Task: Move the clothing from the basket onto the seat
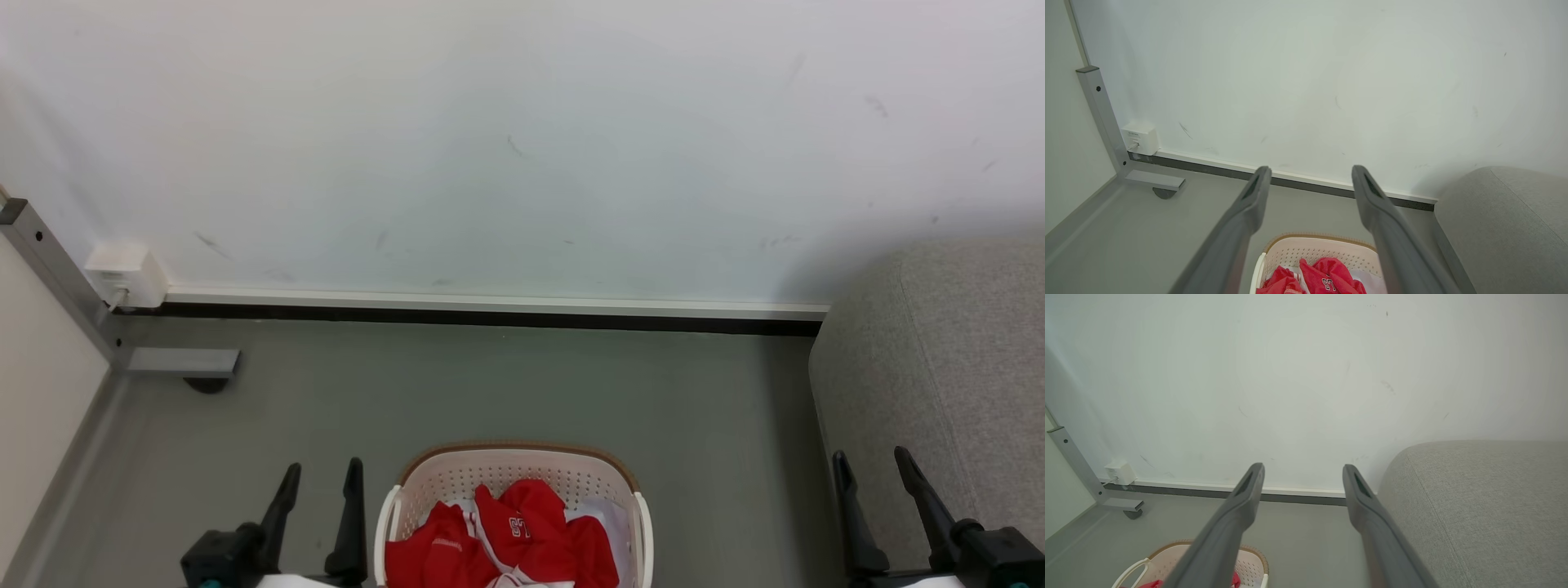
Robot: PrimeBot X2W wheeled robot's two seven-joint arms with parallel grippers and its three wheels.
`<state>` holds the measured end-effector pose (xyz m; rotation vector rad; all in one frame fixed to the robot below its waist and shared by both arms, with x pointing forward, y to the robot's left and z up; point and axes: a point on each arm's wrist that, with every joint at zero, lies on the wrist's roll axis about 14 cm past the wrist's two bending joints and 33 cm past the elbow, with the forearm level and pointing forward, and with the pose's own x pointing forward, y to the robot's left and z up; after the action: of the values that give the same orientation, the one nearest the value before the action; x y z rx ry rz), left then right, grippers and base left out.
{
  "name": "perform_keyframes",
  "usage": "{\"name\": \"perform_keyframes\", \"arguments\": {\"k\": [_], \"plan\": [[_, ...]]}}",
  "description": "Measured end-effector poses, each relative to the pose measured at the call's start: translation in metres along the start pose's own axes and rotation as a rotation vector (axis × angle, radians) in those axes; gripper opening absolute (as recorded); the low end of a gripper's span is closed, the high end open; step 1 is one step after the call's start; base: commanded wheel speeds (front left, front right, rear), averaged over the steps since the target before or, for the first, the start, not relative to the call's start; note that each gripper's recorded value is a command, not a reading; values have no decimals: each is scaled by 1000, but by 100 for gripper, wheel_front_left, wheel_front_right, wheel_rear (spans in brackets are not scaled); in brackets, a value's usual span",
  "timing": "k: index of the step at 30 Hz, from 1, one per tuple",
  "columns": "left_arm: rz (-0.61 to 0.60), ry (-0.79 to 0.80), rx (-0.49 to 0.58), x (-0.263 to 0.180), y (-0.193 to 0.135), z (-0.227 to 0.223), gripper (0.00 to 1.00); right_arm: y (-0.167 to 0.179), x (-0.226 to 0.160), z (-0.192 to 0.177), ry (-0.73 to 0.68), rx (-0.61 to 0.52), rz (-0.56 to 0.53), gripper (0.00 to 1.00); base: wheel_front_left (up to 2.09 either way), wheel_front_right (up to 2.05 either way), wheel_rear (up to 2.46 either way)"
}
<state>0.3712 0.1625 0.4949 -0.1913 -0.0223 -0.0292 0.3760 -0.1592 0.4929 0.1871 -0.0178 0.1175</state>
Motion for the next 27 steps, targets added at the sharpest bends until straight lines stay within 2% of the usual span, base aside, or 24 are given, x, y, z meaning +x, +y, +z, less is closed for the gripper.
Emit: {"name": "perform_keyframes", "arguments": {"k": [18,27], "plan": [[-37,-24,121,0,-8,1,100,4,-1,-1,-8,-100,23,100,0,0,0],[-39,-23,122,0,-9,1,100,3,-2,-2,-5,-99,18,100,0,0,0]]}}
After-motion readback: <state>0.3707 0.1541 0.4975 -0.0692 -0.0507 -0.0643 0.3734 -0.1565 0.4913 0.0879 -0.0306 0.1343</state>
